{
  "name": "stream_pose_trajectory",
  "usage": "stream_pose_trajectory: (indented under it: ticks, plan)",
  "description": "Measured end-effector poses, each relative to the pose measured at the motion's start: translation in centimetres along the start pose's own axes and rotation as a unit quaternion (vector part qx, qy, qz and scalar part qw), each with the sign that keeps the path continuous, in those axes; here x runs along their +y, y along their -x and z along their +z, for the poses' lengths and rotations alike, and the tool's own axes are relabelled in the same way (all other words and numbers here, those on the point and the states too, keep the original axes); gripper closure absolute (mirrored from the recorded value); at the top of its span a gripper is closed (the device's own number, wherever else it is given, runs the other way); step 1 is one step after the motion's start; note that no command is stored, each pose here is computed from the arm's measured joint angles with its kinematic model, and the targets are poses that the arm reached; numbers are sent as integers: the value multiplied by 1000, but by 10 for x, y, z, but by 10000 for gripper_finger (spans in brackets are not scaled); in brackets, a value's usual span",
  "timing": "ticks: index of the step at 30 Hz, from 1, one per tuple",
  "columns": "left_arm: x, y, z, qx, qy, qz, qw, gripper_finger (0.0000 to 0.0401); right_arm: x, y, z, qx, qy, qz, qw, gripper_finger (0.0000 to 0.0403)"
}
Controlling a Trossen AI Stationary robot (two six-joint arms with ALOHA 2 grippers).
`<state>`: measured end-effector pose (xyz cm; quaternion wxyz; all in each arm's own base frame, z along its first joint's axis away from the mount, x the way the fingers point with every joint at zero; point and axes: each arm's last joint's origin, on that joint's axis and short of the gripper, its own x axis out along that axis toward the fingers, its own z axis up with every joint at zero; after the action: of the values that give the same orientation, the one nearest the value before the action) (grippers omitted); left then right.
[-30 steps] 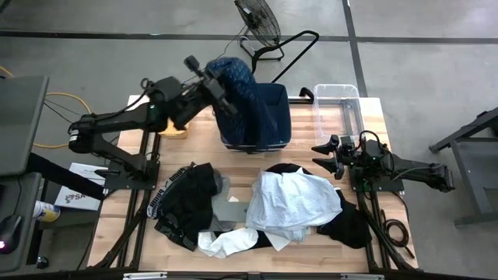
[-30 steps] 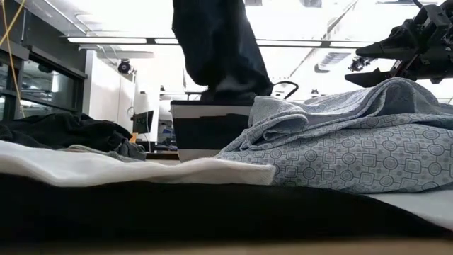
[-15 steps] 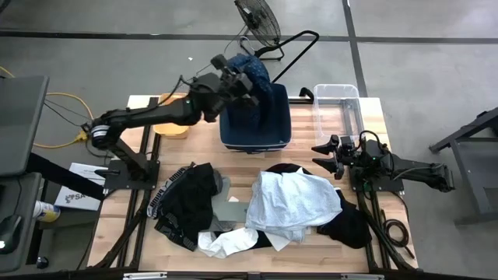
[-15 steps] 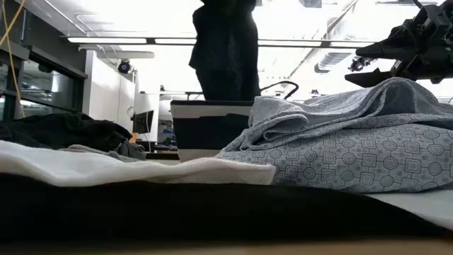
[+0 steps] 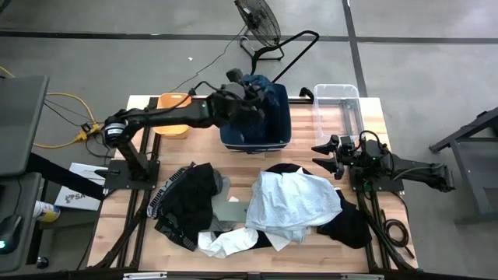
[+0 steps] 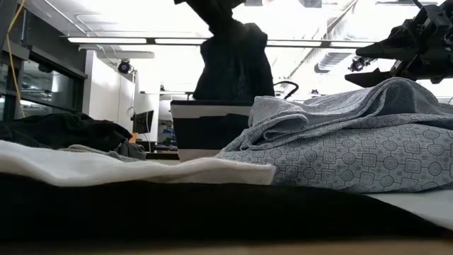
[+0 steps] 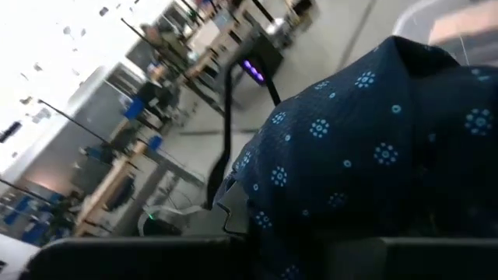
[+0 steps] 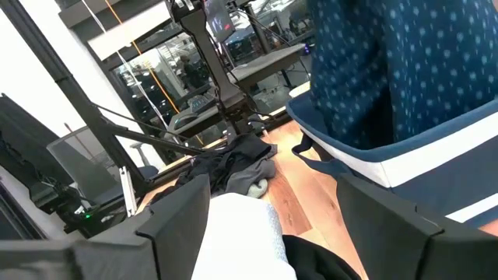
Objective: Pick & Place Cloths
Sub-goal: Put the blue t-shirt into the blue bin
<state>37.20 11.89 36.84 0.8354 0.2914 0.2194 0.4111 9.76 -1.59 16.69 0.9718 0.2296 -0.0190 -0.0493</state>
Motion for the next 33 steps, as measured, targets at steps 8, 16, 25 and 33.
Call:
stream_pose_trajectory:
  ticks: [8, 16, 25, 33]
  plan:
    - [-22, -17, -23, 63, -13, -53, 997, 366, 0, 0, 0, 0, 0, 0, 1000, 130]
    - [-35, -26, -42, 92, -15, -146, 985, 366, 0, 0, 0, 0, 0, 0, 1000, 130]
    - [-36, -43, -71, 165, 44, -209, 963, 366, 0, 0, 0, 0, 0, -1, 1000, 130]
    - [-35, -65, -77, 268, 172, -248, 915, 366, 0, 0, 0, 0, 0, -1, 1000, 130]
